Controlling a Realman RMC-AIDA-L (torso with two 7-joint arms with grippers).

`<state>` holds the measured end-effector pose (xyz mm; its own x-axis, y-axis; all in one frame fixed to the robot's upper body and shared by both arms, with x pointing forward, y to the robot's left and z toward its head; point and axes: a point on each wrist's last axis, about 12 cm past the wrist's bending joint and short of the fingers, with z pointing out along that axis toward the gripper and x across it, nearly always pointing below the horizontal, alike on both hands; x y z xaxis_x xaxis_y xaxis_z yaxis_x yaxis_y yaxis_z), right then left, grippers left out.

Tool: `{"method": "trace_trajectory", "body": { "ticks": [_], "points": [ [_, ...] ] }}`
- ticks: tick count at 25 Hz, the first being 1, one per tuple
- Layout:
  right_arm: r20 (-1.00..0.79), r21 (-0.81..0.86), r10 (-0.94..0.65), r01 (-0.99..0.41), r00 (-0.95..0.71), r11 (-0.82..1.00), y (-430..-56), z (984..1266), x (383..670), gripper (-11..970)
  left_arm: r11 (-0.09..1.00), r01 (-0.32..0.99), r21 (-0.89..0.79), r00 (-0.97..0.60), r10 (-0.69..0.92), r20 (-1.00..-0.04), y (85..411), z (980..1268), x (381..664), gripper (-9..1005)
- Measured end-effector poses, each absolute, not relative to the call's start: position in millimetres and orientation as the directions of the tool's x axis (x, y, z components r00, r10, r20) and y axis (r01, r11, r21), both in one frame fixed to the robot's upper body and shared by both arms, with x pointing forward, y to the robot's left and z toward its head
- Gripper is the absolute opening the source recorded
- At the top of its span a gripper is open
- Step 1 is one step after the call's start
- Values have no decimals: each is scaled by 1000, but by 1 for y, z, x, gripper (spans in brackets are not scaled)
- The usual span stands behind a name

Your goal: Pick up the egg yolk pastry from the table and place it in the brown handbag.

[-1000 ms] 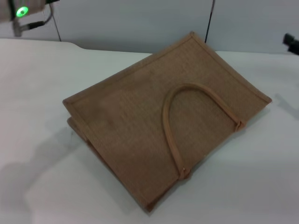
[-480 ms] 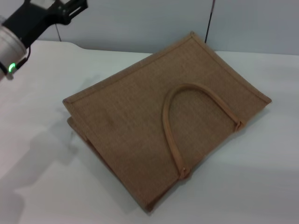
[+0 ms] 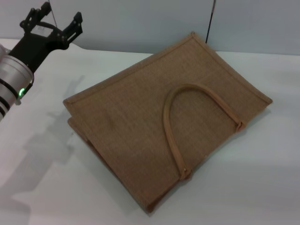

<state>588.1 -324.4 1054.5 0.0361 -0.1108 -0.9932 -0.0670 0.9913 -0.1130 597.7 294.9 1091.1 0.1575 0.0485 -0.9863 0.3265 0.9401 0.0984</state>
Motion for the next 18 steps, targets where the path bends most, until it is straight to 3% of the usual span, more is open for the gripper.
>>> {"method": "trace_trajectory", "body": {
  "ticks": [18],
  "points": [
    [-984, -134, -140, -53, -113, 990, -322, 1049, 607, 863, 954, 272, 130, 88, 110, -990, 292, 1068, 597, 878]
  ]
}}
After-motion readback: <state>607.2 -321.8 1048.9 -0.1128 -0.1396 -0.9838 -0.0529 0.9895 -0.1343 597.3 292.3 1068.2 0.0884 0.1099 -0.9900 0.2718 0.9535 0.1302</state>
